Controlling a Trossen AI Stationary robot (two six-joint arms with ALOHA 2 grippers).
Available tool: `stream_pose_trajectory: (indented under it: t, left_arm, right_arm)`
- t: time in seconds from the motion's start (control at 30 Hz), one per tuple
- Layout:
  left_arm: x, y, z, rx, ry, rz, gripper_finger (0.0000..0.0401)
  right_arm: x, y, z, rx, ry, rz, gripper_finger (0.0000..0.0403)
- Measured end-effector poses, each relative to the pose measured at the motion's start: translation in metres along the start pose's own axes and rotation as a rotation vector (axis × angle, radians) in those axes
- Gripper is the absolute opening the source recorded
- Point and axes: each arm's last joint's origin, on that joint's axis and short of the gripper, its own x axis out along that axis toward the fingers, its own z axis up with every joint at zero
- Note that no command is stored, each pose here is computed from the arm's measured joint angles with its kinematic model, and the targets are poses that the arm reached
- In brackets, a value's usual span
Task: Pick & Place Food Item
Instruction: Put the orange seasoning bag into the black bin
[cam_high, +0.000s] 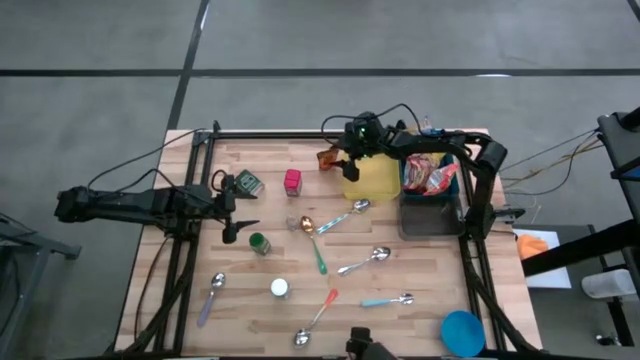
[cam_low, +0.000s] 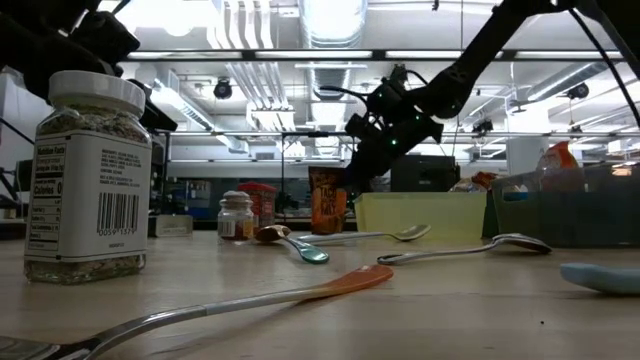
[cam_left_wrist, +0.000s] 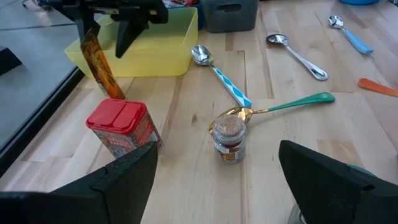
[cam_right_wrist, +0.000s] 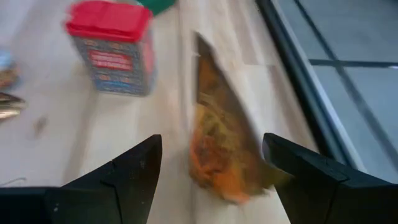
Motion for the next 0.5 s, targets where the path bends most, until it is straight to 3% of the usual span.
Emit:
stream_pose_trajectory:
  t: [0.3, 0.5]
  left_arm:
    - [0.0, 0.0, 0.0, 0.0, 0.001, 0.0, 0.034]
    - [0.0, 0.0, 0.0, 0.0, 0.001, 0.0, 0.034]
  right_arm:
    - [-0.001, -0.002, 0.008, -0.024, -0.012, 0.011, 0.0273]
    - [0.017, -0.004, -0.008, 0.003, 0.058, 0.026, 0.0236]
